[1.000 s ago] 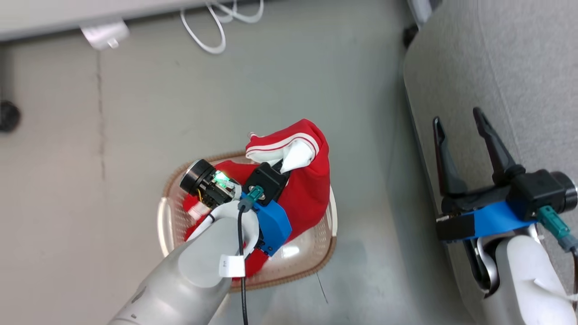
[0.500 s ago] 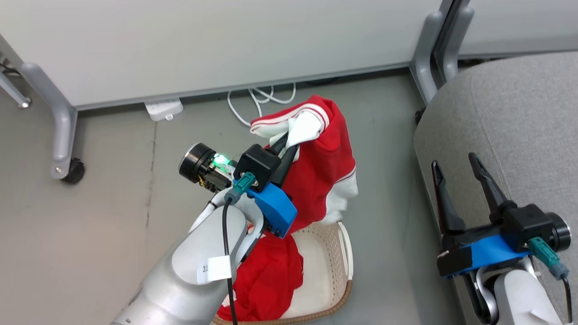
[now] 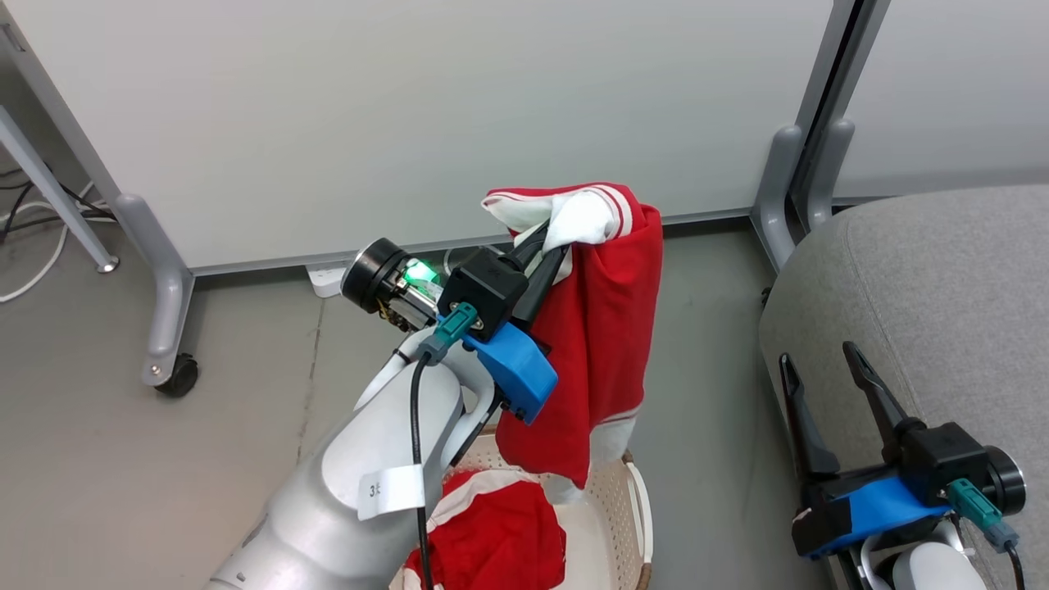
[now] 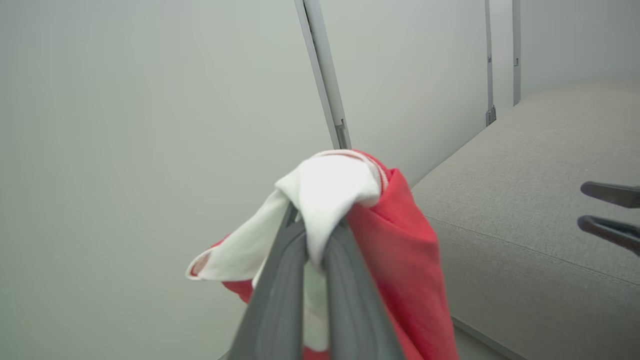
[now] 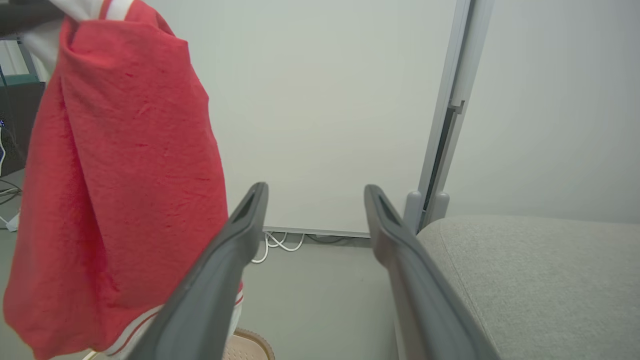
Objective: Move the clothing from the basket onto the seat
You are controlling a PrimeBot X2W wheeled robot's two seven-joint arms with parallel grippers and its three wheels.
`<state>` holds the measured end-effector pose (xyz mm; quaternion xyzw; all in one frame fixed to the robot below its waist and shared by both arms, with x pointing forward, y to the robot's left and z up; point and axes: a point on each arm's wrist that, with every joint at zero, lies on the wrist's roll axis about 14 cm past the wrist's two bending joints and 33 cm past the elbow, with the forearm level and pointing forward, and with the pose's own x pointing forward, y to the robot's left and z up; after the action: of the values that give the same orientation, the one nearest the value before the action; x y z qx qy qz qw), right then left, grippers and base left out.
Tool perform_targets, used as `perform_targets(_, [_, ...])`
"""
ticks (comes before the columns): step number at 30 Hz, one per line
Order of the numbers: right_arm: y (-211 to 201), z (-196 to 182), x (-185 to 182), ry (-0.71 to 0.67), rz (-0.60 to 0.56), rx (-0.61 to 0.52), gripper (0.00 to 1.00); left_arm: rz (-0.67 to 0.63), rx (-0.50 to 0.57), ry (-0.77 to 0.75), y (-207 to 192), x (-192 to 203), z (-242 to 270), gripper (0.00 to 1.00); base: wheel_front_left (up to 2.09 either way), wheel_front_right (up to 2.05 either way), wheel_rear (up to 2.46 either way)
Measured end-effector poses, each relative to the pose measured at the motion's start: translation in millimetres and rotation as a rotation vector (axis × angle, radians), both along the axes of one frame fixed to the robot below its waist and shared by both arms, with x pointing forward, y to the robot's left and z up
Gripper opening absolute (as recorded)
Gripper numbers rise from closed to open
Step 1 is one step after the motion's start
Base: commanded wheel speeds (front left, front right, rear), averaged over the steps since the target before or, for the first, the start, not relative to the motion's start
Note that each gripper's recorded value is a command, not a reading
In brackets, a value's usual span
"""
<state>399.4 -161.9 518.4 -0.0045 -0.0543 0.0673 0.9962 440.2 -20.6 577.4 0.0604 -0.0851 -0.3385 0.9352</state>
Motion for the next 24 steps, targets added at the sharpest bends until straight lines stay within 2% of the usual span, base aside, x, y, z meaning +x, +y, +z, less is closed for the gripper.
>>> perform_targets(13, [12.4,5.3,-6.4,-0.015,0.033,0.004,1.0,-0.006,-0.005,-0.017,-0.5,-8.9,8.7,0.0,0.0,0.0,0.0])
perform_targets(24, [62.2,33.0,6.5,-0.095,0.189,-0.019,1.0,-0.004,-0.007,-0.001,0.2,-8.5,3.3,0.0,0.0,0.0,0.0])
